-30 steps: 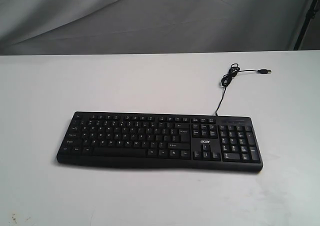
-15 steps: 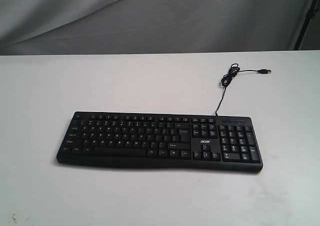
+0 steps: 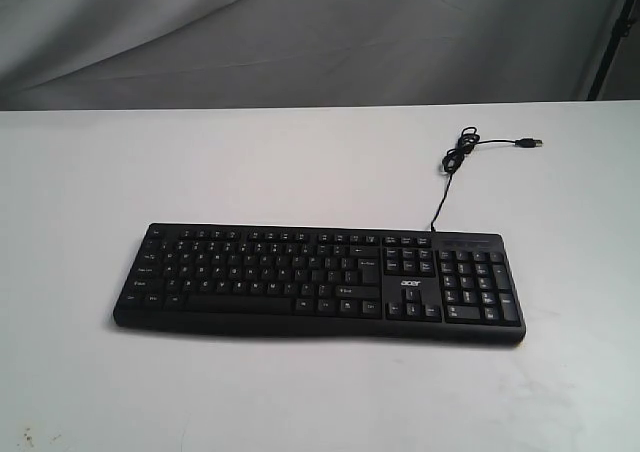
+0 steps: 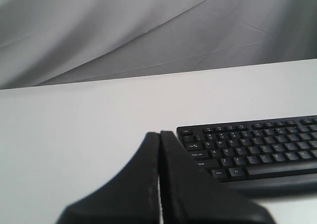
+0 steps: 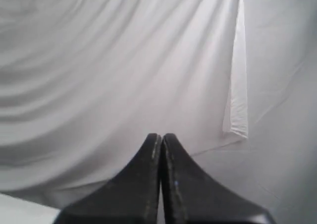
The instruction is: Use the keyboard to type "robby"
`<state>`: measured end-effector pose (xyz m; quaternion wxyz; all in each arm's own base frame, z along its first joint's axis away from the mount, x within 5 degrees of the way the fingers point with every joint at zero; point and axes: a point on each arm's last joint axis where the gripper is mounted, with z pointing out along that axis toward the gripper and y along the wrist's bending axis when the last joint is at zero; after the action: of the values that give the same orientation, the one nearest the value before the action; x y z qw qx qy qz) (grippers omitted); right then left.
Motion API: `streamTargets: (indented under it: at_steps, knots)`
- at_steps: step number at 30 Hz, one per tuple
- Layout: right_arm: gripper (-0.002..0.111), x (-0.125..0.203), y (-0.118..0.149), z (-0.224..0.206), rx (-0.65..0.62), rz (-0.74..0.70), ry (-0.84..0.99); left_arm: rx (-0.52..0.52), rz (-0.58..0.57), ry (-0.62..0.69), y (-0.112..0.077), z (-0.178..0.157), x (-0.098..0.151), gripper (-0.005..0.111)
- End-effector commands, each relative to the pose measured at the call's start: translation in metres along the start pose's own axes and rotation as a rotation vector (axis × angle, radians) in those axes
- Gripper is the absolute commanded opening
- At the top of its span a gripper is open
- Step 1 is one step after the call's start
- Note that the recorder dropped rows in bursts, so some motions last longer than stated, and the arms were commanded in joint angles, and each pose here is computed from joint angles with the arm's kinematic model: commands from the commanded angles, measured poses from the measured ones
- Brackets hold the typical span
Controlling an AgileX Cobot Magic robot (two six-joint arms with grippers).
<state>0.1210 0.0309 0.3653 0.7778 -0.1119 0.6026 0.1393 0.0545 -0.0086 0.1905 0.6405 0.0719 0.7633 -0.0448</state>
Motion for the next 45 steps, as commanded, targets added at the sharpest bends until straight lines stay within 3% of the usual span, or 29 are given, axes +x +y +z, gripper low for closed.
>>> streamTargets:
  at_steps: [1, 4, 7, 14, 17, 20, 23, 25, 27, 30, 32, 37, 45]
  knots:
    - [0.0, 0.002, -0.026, 0.074, -0.021, -0.083, 0.155, 0.004, 0.003, -0.005, 0.0, 0.0, 0.001, 0.0]
    - [0.0, 0.004, -0.043, 0.116, -0.03, -0.22, 0.235, 0.004, 0.003, -0.005, 0.0, 0.0, 0.001, 0.0]
    - [0.0, 0.007, -0.063, 0.145, 0.05, -0.32, 0.306, 0.004, 0.003, -0.005, 0.0, 0.0, 0.001, 0.0]
    - [0.0, 0.002, -0.108, 0.174, 0.459, -0.394, 0.427, 0.004, 0.003, -0.005, 0.0, 0.0, 0.001, 0.0]
    - [0.0, 0.006, -0.106, 0.185, 0.484, -0.333, 0.461, 0.004, 0.003, -0.005, 0.0, 0.0, 0.001, 0.0]
    - [0.0, 0.021, -0.096, 0.201, 0.382, -0.221, 0.496, 0.004, 0.003, -0.005, 0.0, 0.0, 0.001, 0.0]
    - [0.0, 0.045, -0.077, 0.218, 0.231, -0.279, 0.62, 0.004, 0.003, -0.005, 0.0, 0.0, 0.001, 0.0]
    - [0.0, 0.066, -0.056, 0.228, 0.042, -0.345, 0.779, 0.004, 0.003, -0.005, 0.0, 0.0, 0.001, 0.0]
    - [0.0, 0.079, -0.032, 0.238, -0.2, -0.313, 0.874, 0.004, 0.003, -0.005, 0.0, 0.0, 0.001, 0.0]
    - [0.0, 0.089, -0.005, 0.248, -0.53, -0.151, 0.917, 0.004, 0.003, -0.005, 0.0, 0.0, 0.001, 0.0]
    - [0.0, 0.092, 0.007, 0.252, -0.678, -0.049, 0.906, 0.004, 0.003, -0.005, 0.0, 0.0, 0.001, 0.0]
    - [0.0, 0.106, 0.051, 0.249, -0.862, -0.133, 0.945, 0.004, 0.003, -0.005, 0.0, 0.0, 0.001, 0.0]
    - [0.0, 0.149, 0.176, 0.241, -1.047, -0.387, 0.91, 0.004, 0.003, -0.005, 0.0, 0.0, 0.001, 0.0]
